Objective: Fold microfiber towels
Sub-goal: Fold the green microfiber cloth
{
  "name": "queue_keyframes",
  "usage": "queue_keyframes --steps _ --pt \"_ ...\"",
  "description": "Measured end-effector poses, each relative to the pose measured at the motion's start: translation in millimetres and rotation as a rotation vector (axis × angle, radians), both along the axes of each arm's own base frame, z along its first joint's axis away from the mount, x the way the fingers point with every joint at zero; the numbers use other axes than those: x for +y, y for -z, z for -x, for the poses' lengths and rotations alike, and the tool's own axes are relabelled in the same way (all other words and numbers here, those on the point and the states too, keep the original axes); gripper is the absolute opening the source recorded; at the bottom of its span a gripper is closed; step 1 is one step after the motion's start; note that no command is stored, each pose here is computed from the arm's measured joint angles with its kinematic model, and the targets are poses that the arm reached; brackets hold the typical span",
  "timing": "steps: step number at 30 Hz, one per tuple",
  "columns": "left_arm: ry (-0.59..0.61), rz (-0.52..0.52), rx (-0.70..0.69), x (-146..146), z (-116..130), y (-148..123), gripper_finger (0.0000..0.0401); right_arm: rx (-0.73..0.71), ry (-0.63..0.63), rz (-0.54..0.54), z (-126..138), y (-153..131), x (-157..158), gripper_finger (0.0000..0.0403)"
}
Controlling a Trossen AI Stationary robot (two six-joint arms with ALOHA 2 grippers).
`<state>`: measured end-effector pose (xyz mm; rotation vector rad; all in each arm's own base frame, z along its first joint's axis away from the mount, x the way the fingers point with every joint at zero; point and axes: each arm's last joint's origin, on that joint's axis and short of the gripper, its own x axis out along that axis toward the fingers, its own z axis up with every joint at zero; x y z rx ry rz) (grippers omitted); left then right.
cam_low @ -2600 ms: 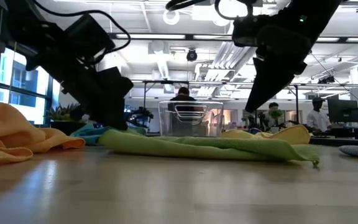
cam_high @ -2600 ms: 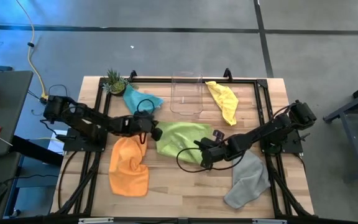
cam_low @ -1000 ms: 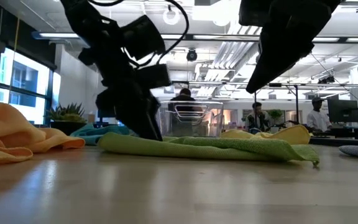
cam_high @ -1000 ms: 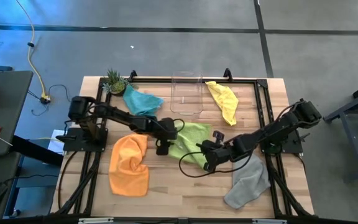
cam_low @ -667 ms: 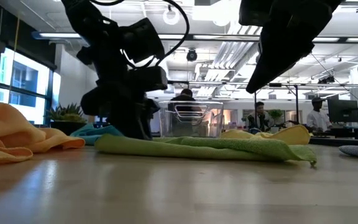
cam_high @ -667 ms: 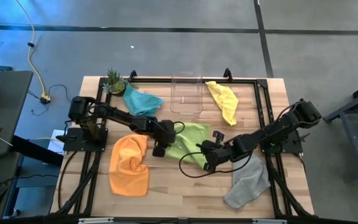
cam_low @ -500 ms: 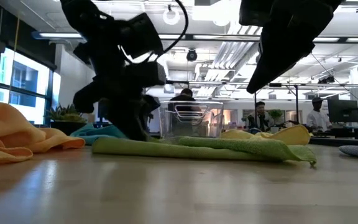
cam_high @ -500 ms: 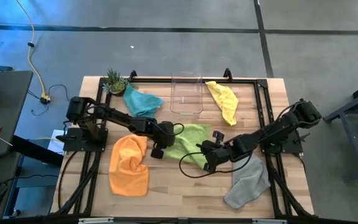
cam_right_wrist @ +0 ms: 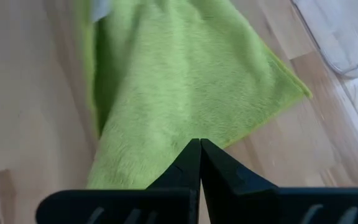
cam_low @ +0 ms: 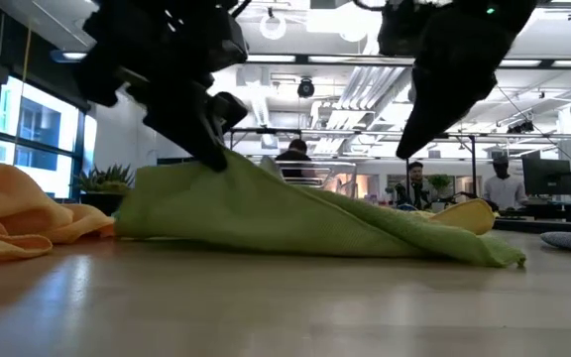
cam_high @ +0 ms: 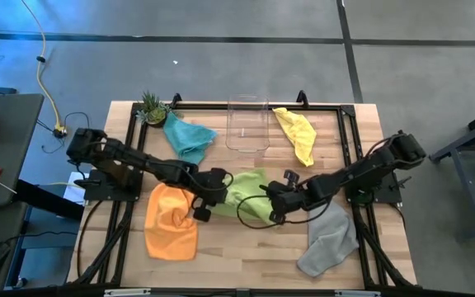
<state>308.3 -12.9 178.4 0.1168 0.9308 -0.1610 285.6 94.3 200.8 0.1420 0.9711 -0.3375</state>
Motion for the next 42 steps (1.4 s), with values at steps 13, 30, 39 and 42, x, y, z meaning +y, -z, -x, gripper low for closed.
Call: queue_keyframes --steps 13,30,39,42 --pt "0.031 0.021 0.04 -21.3 4.7 1.8 0.0138 -0.015 -0.034 0.011 -36.0 27.6 -33.4 0.0" --pt "-0.038 -0.017 0.107 -40.8 28.4 15.8 0.0103 0.15 0.133 0.046 -52.4 84.1 -88.3 0.0" --pt "-0.201 -0.047 -0.002 -26.2 51.7 19.3 0.0078 0.266 0.278 0.057 -32.0 80.6 -80.3 0.0" --pt "-0.232 -0.026 -0.018 -18.6 54.7 28.9 0.0071 0.308 0.315 0.072 -24.5 79.6 -76.6 0.0"
